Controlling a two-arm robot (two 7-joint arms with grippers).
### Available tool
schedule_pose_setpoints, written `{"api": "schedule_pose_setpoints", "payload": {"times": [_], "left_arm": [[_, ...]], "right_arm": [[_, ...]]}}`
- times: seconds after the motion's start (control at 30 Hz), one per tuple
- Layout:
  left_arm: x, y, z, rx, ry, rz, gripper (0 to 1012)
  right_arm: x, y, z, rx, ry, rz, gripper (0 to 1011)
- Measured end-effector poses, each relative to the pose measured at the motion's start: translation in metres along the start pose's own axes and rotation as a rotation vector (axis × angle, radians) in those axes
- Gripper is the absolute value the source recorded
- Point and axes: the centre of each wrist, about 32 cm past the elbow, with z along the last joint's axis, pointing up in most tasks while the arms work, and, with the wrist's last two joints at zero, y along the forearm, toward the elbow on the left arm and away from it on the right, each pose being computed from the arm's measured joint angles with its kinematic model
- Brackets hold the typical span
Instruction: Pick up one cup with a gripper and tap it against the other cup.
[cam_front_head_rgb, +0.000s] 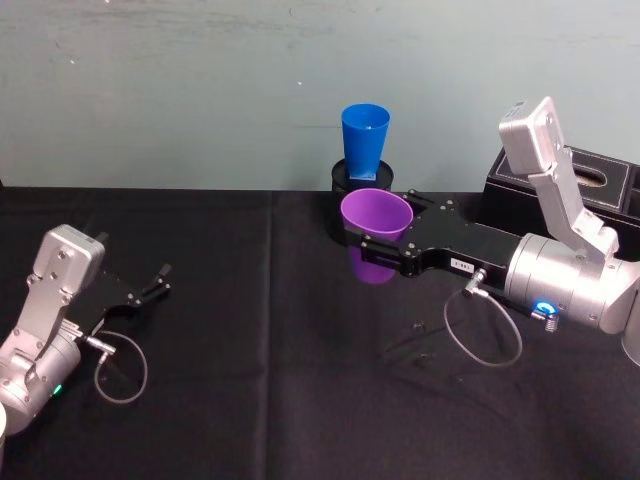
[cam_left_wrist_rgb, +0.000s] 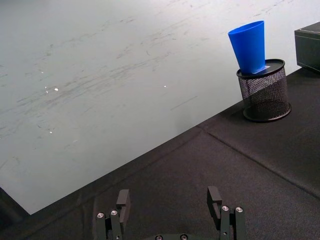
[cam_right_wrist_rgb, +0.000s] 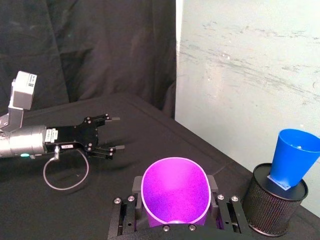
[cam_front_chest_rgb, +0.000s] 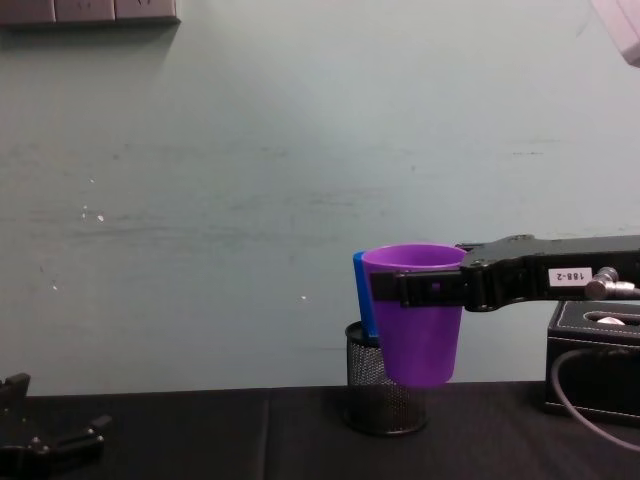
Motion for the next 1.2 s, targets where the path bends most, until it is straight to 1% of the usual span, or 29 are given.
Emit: {"api": "schedule_pose_setpoints", "payload": {"times": [1.2], "left_arm": [[0.0000,0.0000,0.0000,0.000,0.000,0.000,1011]], "right_arm": [[0.0000,0.0000,0.0000,0.000,0.000,0.000,726]]}}
